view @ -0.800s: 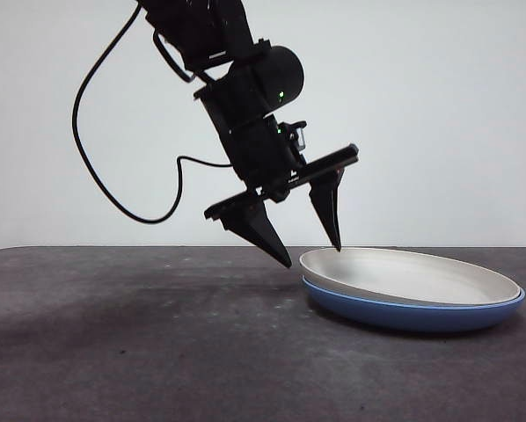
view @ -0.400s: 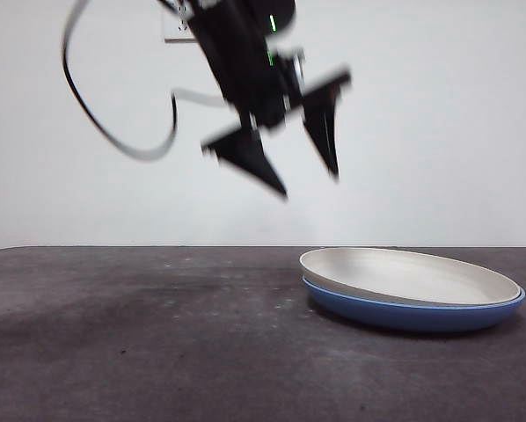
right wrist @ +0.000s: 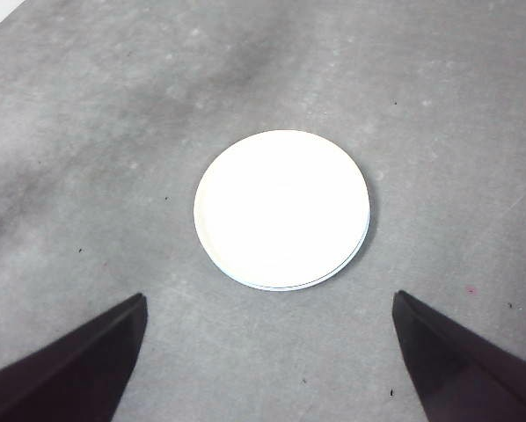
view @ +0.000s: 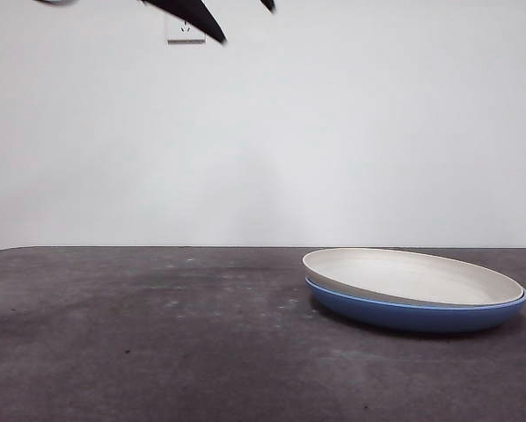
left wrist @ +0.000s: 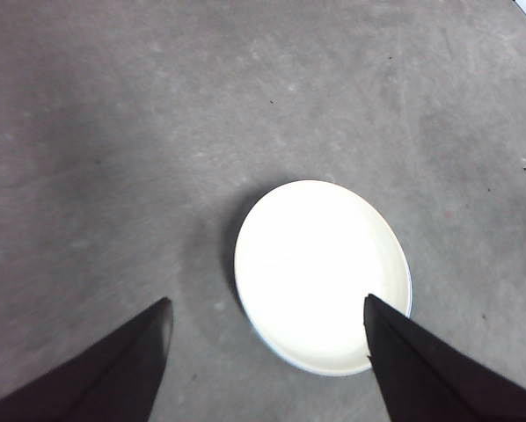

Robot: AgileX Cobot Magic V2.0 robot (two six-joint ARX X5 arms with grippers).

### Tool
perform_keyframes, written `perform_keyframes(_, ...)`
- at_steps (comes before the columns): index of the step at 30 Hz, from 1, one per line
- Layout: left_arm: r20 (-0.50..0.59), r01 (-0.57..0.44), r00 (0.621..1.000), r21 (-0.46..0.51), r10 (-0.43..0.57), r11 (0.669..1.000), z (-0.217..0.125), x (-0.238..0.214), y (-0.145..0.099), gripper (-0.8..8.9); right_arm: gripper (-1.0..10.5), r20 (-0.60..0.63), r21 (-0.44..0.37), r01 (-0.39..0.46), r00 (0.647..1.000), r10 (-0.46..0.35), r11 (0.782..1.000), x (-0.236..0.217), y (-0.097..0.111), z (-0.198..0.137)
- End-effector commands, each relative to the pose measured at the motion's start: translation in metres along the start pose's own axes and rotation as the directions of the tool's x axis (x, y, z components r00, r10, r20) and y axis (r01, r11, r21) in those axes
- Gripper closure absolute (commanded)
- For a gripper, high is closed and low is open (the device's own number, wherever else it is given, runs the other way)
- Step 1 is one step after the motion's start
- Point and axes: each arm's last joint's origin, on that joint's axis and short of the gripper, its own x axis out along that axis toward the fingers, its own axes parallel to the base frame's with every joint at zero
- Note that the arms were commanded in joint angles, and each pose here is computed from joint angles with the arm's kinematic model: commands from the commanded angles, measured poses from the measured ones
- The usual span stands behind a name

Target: Pick up the white plate, put it on the blue plate, put it on desk

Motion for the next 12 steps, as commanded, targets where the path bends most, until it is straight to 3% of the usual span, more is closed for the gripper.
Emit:
perform_keyframes(1, 0.020, -0.006, 1.000, 0.053, 0.005, 0.999, -0.002, -0.022, -0.002, 4.69, 5.0, 0.012, 0.004, -0.003, 1.000, 0.003, 1.000, -0.003, 0.001, 0.003)
perform_keyframes(7, 0.037, -0.012, 0.999, 0.063, 0.010, 0.998, -0.032, -0.055, -0.001, 4.70, 5.0, 0.011, 0.004, -0.003, 1.000, 0.003, 1.000, -0.003, 0.001, 0.002)
perform_keyframes(12, 0.000, -0.005, 1.000, 0.071, 0.005, 0.997, -0.088, -0.076, 0.004, 4.70, 5.0, 0.006, 0.006, -0.003, 1.000, 0.003, 1.000, -0.003, 0.001, 0.002)
